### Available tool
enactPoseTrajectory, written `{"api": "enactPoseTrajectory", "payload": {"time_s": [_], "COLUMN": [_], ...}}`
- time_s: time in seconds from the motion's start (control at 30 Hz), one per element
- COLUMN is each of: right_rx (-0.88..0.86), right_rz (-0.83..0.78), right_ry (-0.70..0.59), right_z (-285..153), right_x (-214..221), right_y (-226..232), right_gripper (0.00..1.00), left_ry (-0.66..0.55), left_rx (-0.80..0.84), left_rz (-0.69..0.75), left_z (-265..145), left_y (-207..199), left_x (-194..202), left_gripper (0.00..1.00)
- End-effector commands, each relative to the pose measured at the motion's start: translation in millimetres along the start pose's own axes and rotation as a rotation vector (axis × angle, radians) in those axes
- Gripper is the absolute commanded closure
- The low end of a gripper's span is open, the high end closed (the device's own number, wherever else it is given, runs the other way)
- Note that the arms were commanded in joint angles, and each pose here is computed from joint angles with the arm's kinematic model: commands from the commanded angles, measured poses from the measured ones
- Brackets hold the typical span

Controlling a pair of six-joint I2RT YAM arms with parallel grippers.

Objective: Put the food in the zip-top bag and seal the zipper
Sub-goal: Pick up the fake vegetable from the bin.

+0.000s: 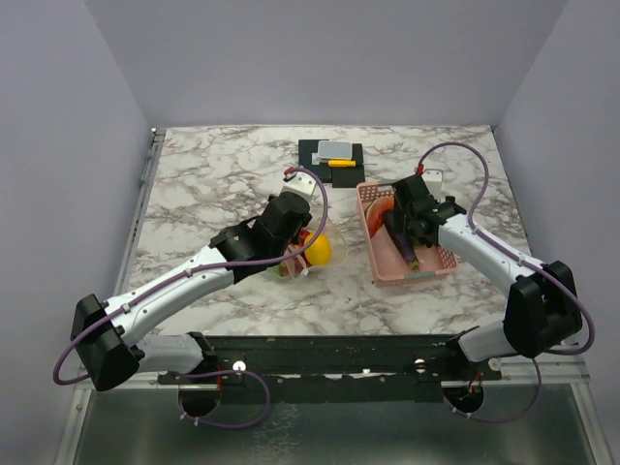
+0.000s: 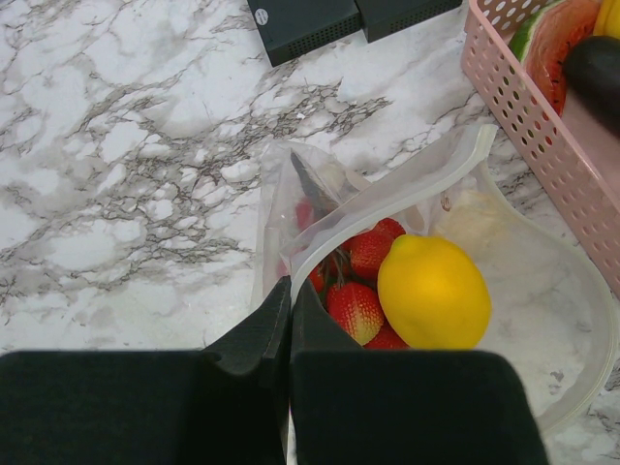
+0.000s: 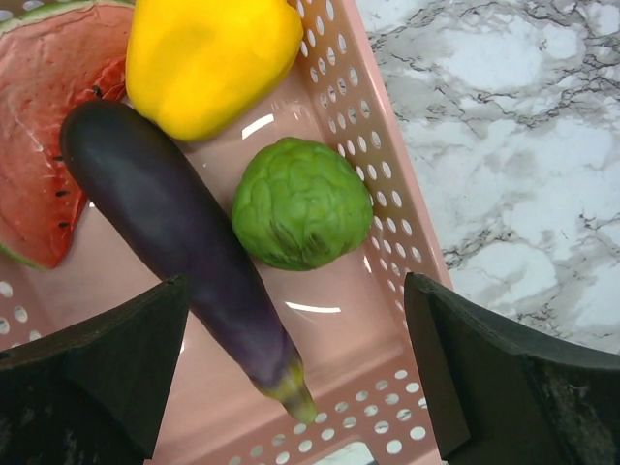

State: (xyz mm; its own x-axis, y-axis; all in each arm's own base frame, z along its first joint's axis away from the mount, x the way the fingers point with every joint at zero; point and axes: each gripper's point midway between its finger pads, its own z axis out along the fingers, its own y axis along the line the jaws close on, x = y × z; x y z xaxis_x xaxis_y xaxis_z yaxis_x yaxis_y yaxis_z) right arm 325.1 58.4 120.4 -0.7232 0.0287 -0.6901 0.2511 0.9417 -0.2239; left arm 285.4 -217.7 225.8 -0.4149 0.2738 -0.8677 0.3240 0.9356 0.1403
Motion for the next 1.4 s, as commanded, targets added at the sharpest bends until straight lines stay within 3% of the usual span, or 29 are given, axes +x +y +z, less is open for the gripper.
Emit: {"api": "enactPoseTrajectory", "payload": {"time_s": [0.0, 0.53, 0.9, 1.17, 1.37], "right_rx": [-0.011, 0.056, 0.07, 0.057, 0.043], "right_rz": [0.003, 0.006, 0.012, 0.01, 0.011], "right_ry": [0.022, 0.048, 0.077, 0.091, 0.087], "right_z": [18, 48, 63, 64, 61], "right_x": [1, -2, 6, 12, 11], "right_y": [5, 3, 1, 2, 1], "right_gripper": [0.03, 0.03, 0.11, 0.27, 0.5], "left_ry": [-0.017, -0.018, -0.02, -0.019, -0.02], "left_rx": [-0.002, -0.003, -0.005, -0.002, -0.002], "left_rz": [-0.011, -0.007, -0.006, -0.005, -0.005], "left_z": [-2, -2, -2, -2, -2], "left_y": [3, 3, 4, 3, 3], "left_x": [-3, -3, -4, -3, -3], "left_gripper": [1.0, 1.0, 1.0, 1.0, 1.0]}}
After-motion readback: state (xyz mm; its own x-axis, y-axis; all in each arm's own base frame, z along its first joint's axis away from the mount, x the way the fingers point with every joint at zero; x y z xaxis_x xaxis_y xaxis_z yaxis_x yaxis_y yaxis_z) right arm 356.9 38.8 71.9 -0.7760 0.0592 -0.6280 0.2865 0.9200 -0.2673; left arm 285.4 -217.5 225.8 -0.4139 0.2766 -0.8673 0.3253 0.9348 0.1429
